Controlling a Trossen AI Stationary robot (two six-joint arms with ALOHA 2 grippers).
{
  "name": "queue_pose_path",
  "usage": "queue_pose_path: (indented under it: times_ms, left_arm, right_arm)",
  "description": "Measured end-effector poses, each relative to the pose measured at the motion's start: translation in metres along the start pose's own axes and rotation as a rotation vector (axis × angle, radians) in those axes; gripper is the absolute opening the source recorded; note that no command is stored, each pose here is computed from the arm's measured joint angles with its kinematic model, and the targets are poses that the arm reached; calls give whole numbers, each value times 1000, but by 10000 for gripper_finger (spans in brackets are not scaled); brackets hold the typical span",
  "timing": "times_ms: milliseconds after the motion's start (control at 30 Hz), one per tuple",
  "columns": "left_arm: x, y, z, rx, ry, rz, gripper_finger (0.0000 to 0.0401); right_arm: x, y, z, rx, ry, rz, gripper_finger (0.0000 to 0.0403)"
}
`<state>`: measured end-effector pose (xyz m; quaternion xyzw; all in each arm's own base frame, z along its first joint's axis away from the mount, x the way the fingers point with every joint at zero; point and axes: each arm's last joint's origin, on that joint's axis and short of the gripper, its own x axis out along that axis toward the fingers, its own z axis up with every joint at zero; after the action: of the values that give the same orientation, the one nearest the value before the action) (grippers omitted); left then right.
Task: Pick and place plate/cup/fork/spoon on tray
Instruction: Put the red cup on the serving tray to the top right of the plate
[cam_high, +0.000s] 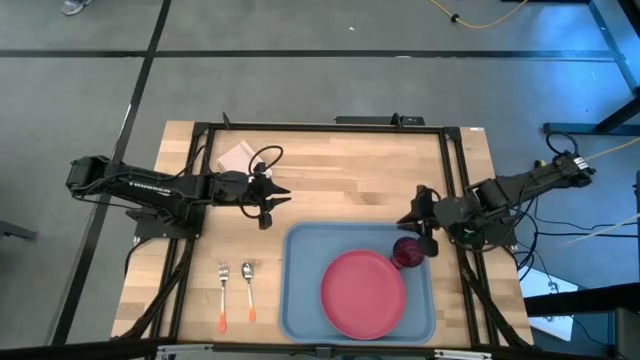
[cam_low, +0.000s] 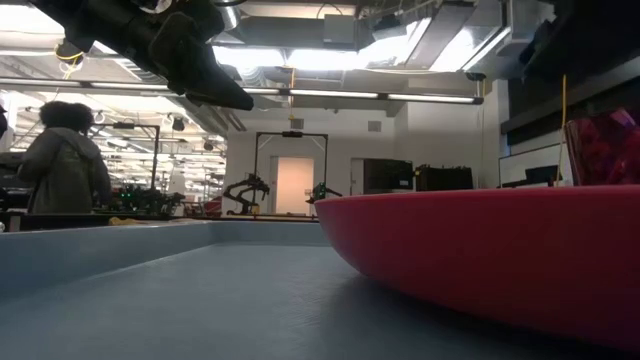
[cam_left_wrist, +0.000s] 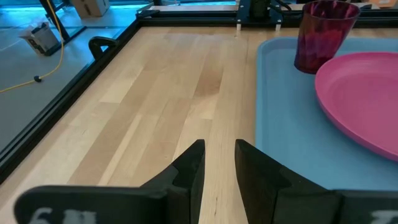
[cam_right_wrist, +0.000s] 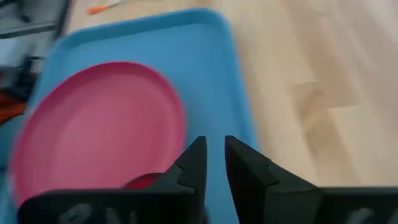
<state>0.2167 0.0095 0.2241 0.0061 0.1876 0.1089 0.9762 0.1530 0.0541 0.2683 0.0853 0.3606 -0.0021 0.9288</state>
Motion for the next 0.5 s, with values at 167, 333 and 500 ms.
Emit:
queue_pose_path:
  times_ms: [167, 333, 500]
  left_arm:
    - [0, 0, 0, 0, 0, 0, 82]
    - [0, 0, 0, 0, 0, 0, 82]
    - [0, 0, 0, 0, 0, 0, 82]
  right_arm:
    - [1, 15, 6, 20, 45, 40, 36]
    - [12, 38, 5, 49, 197, 36, 33]
    - [17, 72, 17, -19, 260, 72, 32]
